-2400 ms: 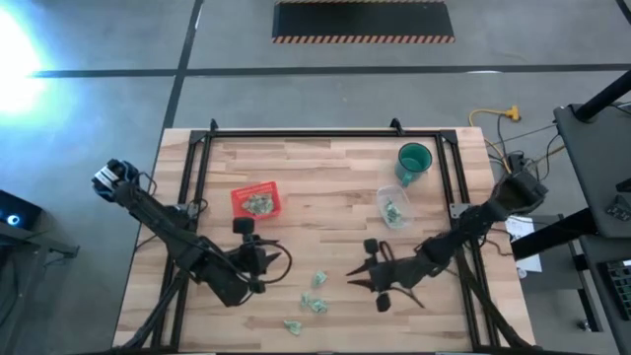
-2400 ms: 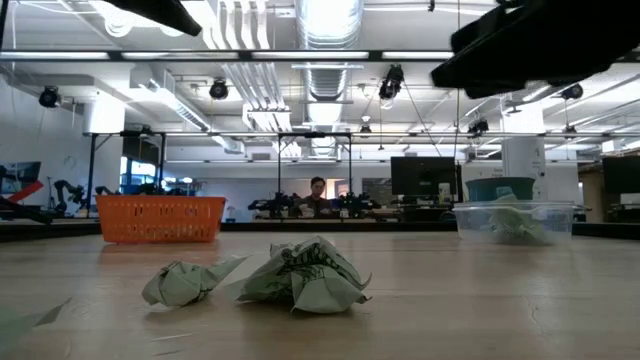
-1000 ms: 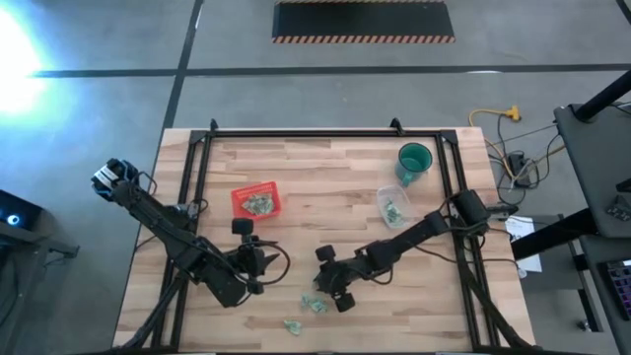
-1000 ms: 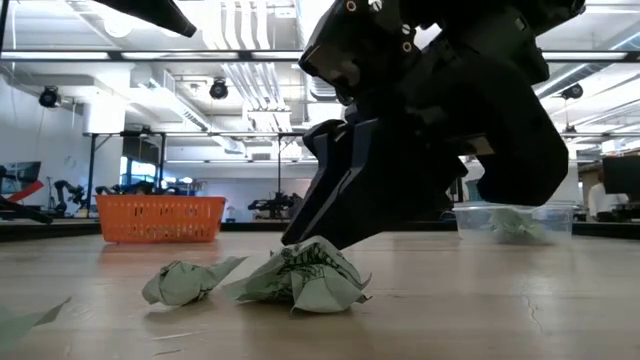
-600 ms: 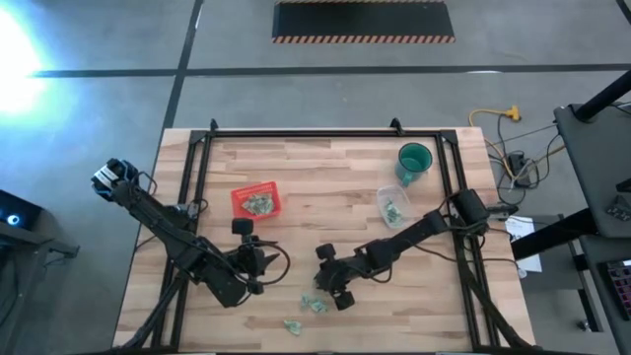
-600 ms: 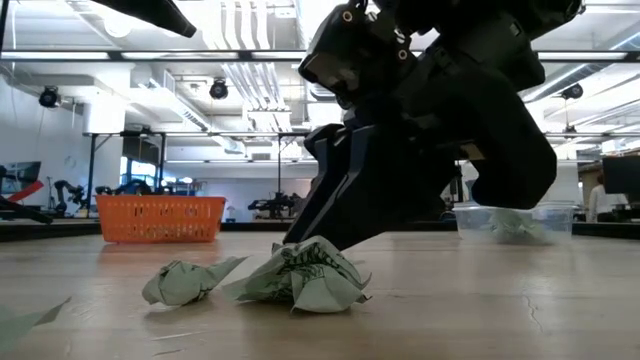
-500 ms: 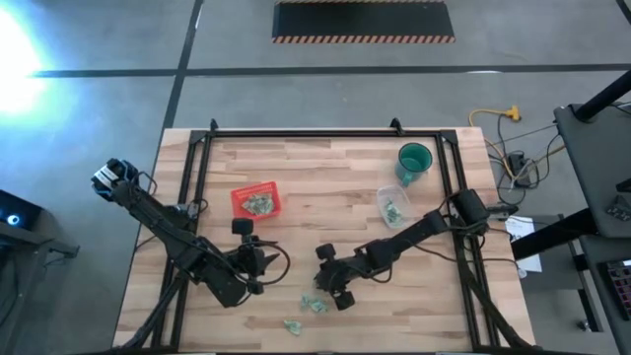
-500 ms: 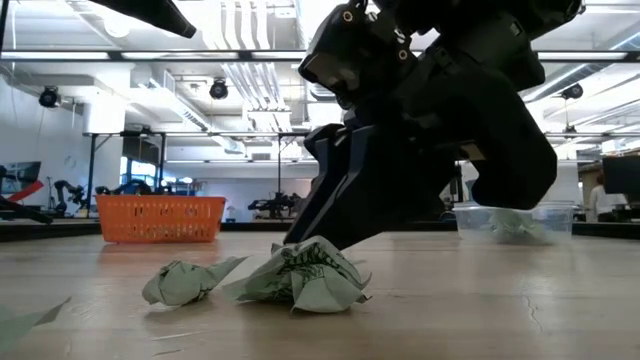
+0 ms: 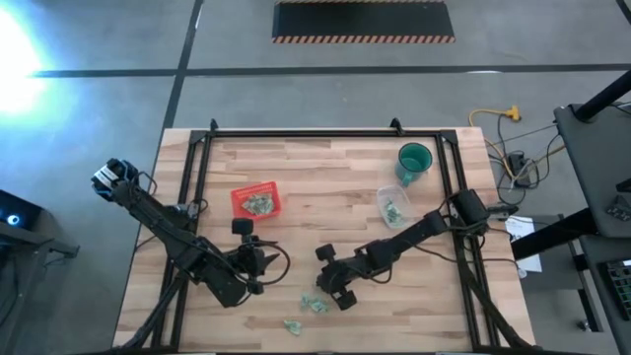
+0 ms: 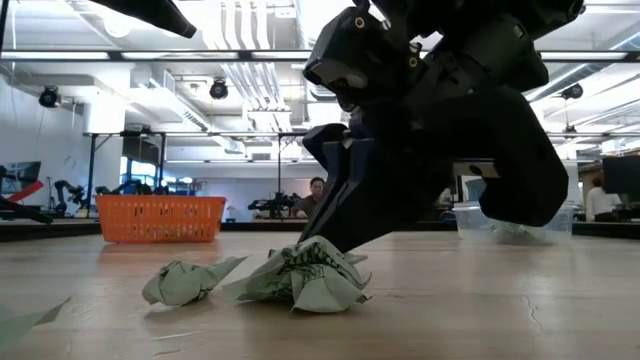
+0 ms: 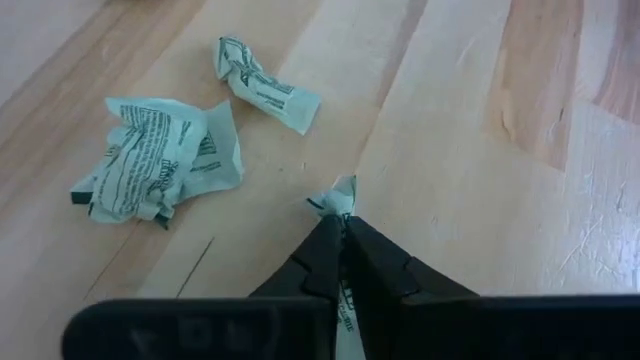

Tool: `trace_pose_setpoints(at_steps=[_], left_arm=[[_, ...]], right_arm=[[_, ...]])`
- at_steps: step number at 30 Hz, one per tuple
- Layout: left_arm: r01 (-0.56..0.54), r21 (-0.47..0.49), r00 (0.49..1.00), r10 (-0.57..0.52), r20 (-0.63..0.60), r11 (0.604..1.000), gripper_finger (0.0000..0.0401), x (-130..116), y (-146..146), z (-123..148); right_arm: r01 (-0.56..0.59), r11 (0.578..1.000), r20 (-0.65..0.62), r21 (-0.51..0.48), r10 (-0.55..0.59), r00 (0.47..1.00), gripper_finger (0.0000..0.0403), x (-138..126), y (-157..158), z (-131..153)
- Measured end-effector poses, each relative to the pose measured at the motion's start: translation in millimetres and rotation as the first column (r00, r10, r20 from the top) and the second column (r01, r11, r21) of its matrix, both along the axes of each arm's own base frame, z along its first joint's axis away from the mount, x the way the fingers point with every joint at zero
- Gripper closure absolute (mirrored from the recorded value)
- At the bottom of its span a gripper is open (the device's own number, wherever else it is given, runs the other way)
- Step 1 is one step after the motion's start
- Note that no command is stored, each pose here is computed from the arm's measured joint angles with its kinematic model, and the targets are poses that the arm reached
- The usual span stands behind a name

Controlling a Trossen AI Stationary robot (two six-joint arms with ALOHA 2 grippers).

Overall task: Pick and place items into bin
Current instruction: Put the stevia packet into the transparent container

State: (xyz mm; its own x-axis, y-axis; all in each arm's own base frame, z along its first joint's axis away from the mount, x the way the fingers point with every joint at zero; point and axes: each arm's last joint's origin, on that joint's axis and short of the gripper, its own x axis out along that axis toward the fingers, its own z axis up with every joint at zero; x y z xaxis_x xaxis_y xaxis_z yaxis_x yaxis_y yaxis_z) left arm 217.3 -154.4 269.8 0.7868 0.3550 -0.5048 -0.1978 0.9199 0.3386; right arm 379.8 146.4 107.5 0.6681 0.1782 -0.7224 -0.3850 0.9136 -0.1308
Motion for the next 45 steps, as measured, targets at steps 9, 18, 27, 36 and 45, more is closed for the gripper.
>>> trace_pose_setpoints(at_steps=[9,18,27,36,45], left_arm=[[0.000,0.002,1.000,0.000,-0.003,1.000,0.0271,-0.2,0.2,-0.7],[0.000,0.003,1.000,0.000,-0.003,1.000,0.0271,-0.3,0.3,-1.0],[0.000,0.006,1.000,0.000,-0.006,1.000,0.0271,-0.6,0.5,-2.2],[-0.001,0.008,1.000,0.001,-0.009,1.000,0.0271,-0.8,0.8,-3.3],[-0.001,0.011,1.000,0.001,-0.013,1.000,0.0271,-1.1,1.2,-4.9]], right_arm=[[0.026,0.997,0.002,-0.067,-0.026,1.000,0.0394,-5.5,-1.3,14.1],[0.192,0.953,-0.010,-0.233,-0.200,0.980,0.0394,-33.2,-4.4,56.0],[0.537,0.743,-0.003,-0.400,-0.587,0.809,0.0394,-94.9,-21.0,83.6],[0.764,0.571,0.070,-0.300,-0.786,0.615,0.0394,-145.3,-53.5,76.7],[0.899,0.407,0.083,-0.160,-0.902,0.424,0.0394,-179.5,-85.1,60.3]])
